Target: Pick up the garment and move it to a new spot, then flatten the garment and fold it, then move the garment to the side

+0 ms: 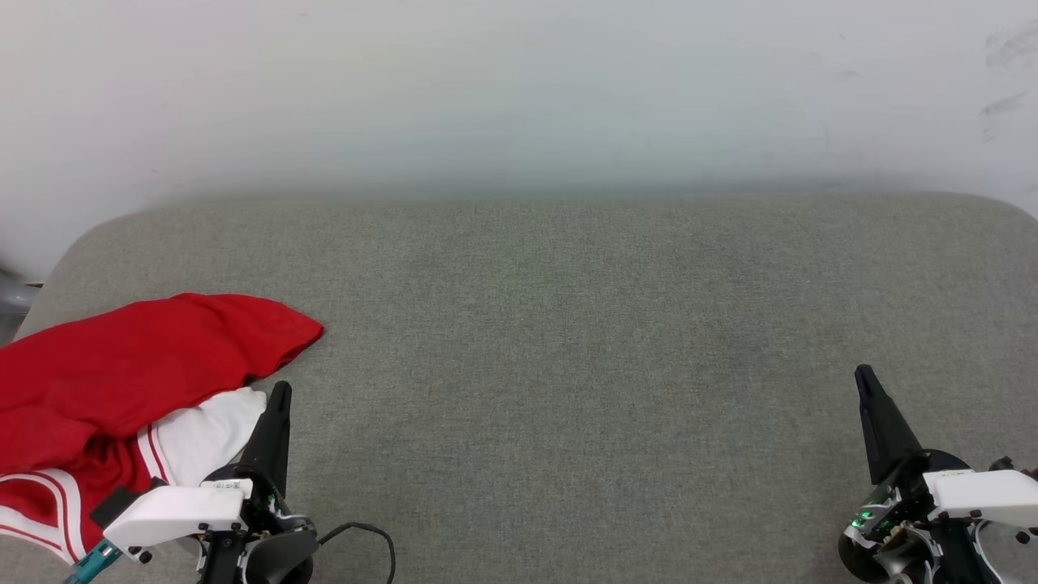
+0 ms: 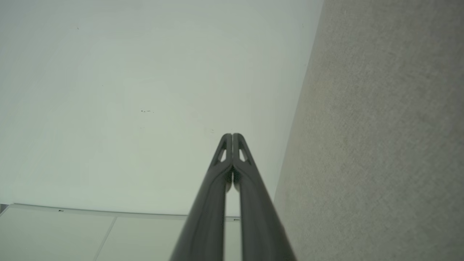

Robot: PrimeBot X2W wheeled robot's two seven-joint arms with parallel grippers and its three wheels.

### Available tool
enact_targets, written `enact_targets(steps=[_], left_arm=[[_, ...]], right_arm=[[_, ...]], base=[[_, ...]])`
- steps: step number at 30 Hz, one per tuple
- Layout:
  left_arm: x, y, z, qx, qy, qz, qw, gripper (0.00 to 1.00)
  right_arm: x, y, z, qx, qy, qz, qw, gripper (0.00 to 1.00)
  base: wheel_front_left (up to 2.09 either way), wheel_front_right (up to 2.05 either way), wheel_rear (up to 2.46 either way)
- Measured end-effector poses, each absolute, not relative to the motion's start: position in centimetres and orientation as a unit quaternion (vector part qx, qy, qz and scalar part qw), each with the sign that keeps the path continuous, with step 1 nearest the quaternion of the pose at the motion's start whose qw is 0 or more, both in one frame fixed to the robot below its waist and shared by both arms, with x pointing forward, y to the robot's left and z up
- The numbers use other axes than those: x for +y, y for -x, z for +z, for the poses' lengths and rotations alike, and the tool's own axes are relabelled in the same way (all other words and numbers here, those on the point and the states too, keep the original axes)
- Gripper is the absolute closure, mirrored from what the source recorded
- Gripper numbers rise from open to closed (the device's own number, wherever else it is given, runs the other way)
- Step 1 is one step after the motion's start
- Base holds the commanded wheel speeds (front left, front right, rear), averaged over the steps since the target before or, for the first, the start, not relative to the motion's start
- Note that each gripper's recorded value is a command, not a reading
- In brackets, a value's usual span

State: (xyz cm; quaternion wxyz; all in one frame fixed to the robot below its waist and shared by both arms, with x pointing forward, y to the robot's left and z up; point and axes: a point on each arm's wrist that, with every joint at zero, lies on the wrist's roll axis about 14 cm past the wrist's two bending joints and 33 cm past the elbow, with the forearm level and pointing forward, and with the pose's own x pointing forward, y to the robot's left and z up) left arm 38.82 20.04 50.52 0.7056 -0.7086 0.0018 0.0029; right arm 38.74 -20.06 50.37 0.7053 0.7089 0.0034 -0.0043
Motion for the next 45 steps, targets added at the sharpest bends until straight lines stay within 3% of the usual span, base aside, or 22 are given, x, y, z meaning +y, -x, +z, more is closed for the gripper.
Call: enact_targets(steps=[29,30,45], left_arm=[[20.0,-38.8,50.5,0.002,0.709,0.003,0.706,1.00],[20.0,-38.8,50.3,0.004,0.709,0.005,0.705,0.00],[18.3,-38.3,50.2,0.010,0.702,0.000,0.712,0.00]], right_arm=[[-20.1,-38.7,50.4,0.003,-0.709,-0.004,0.705,1.00],[-20.1,-38.7,50.2,0.006,-0.709,-0.006,0.705,0.00],[-20.0,-37.9,49.8,-0.003,-0.701,-0.021,0.713,0.00]], base=[[0.00,0.00,0.00],[0.00,0.00,0.00],[0.00,0.00,0.00]])
